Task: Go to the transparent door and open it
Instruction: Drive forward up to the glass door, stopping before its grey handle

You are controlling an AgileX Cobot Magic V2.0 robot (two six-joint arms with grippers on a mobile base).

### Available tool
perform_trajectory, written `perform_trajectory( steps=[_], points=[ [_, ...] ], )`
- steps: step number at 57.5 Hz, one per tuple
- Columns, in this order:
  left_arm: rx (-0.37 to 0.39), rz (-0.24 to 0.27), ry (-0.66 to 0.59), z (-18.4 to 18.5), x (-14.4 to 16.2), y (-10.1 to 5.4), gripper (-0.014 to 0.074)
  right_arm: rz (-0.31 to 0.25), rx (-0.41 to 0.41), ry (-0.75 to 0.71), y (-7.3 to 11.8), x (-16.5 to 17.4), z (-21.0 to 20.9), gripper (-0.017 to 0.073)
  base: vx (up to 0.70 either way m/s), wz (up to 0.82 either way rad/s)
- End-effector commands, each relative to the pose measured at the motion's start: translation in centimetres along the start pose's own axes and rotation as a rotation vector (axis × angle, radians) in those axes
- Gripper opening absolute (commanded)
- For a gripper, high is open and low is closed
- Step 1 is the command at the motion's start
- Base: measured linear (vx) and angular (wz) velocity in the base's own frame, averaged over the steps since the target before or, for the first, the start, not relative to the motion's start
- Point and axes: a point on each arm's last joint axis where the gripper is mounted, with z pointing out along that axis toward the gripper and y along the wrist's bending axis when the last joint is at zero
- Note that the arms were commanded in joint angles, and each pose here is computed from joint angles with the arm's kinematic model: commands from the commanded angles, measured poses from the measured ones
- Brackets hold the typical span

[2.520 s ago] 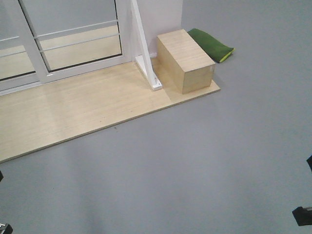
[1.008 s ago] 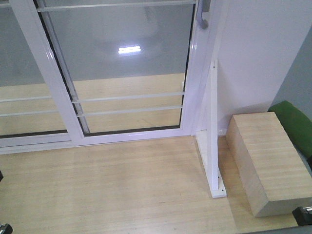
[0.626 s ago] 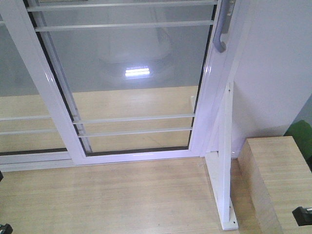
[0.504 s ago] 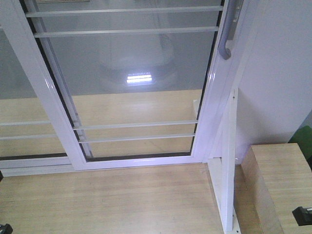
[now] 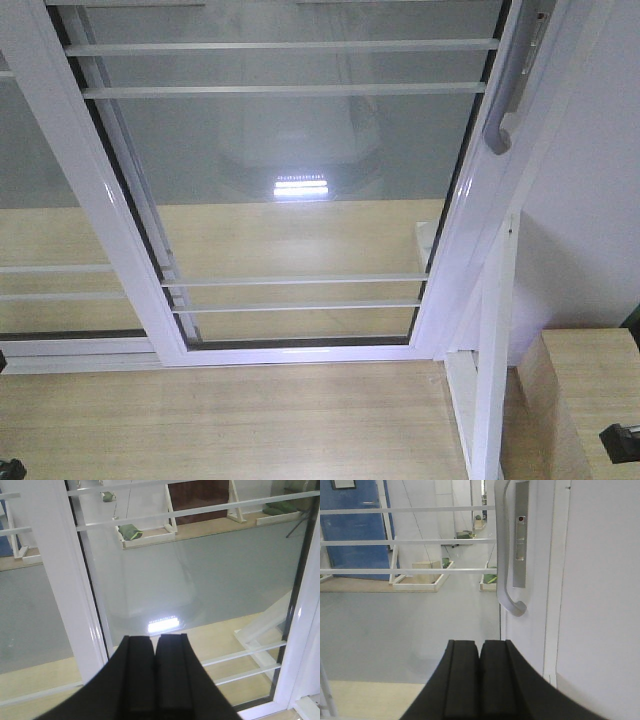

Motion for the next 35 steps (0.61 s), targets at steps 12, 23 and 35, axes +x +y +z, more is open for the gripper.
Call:
perform_trajectory(
  steps=[12,23,35],
  points=[
    [-0.002,-0.005,-0.076,0.09,-0.03,0.0,0.0001,-0.003,0.003,-0.086,-0.02,-0.39,-0.08,-0.0008,0.07,0.05],
    [-0.002,-0.005,-0.076,0.09,-0.03,0.0,0.0001,-0.003,0.003,-0.086,-0.02,-0.39,-0.08,-0.0008,0.06,0.04],
    [-0.003,-0.005,-0.076,0.09,-0.03,0.0,0.0,-0.003,0.003,-0.083,-0.02,-0.37,-0.06,-0.0008,0.03,0.02]
  ],
)
